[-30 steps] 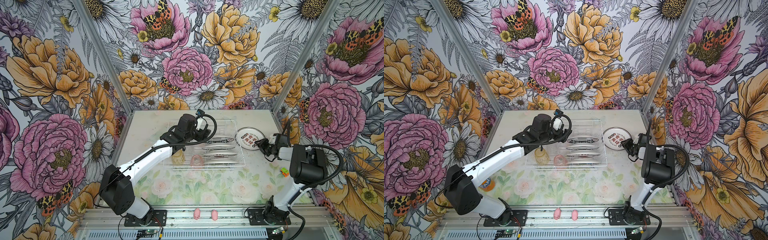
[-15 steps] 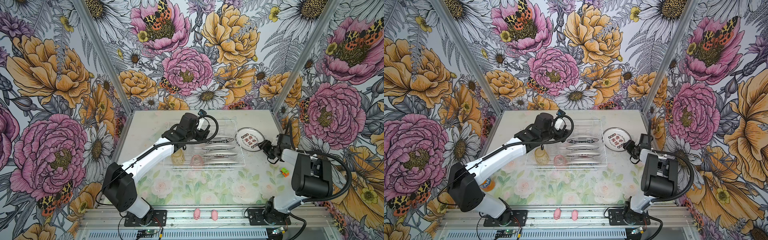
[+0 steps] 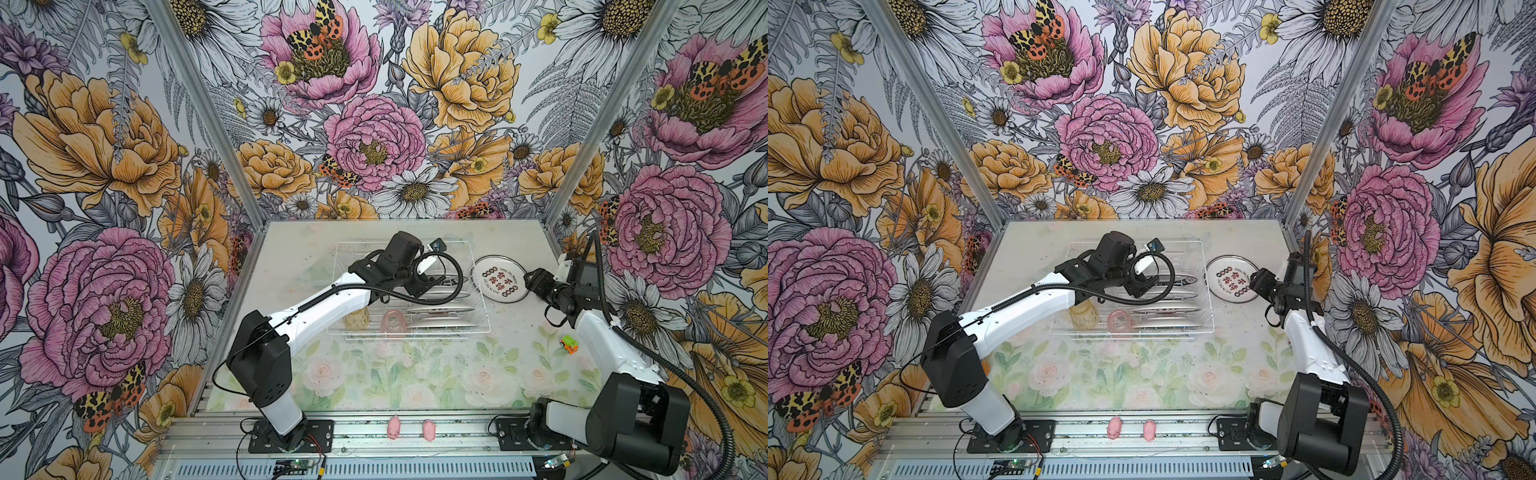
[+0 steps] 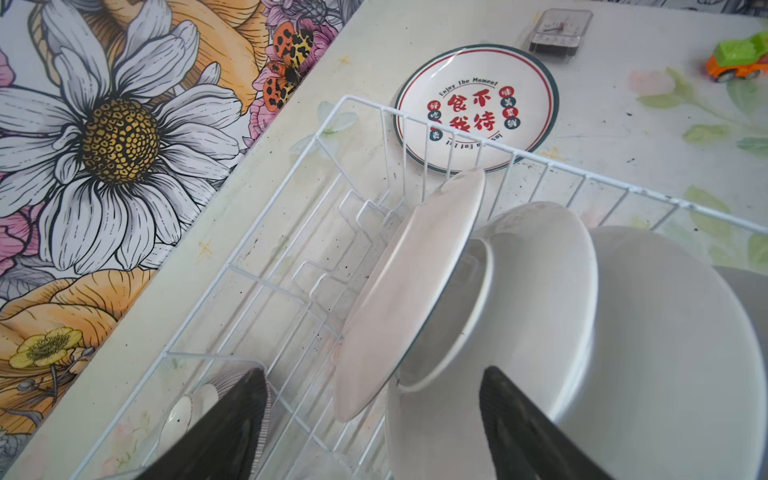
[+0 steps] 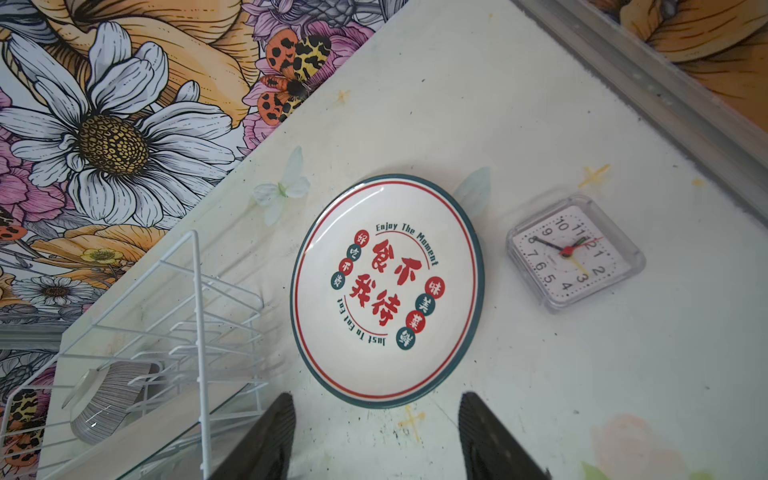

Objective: Unload the mixed dishes from the dish rack
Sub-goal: 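Open right gripper and lift off the plate while left gripper reaches into rack, then grasp the next white plate standing in the rack with left gripper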

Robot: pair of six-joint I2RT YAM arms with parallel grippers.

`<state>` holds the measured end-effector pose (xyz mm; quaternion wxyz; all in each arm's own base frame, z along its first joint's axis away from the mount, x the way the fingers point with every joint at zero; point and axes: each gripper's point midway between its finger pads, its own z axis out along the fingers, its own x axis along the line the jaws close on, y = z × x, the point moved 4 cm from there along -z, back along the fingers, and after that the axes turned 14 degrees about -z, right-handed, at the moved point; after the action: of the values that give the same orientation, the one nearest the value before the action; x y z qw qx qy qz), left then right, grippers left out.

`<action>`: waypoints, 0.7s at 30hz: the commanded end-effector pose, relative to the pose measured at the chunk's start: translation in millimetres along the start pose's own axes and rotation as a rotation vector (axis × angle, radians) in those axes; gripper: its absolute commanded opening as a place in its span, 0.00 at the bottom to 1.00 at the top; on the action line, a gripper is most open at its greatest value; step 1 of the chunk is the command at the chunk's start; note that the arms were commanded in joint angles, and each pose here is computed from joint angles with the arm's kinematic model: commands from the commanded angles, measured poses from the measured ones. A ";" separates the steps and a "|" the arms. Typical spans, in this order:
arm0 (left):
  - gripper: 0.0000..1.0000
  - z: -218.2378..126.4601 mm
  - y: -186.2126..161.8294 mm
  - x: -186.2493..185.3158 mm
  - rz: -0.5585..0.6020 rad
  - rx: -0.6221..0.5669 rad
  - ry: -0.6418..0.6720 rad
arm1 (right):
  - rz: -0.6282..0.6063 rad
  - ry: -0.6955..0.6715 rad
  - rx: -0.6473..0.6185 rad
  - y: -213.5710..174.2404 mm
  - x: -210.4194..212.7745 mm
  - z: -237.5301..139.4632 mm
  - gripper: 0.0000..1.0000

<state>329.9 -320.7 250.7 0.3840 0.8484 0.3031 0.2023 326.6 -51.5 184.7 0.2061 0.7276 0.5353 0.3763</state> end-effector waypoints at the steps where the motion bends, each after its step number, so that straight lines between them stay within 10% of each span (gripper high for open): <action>1: 0.77 -0.5 13.6 -0.4 0.094 -0.009 -0.010 | -0.030 0.017 -0.014 8.2 10.1 -7.0 0.65; 21: 0.59 55.2 4.9 5.9 0.186 0.153 -0.083 | -0.057 0.040 -0.048 16.1 19.8 -15.7 0.65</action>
<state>362.6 -351.2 210.7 0.3039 0.9056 0.2278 0.1887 323.7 -42.7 193.0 0.2071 0.7167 0.5457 0.3816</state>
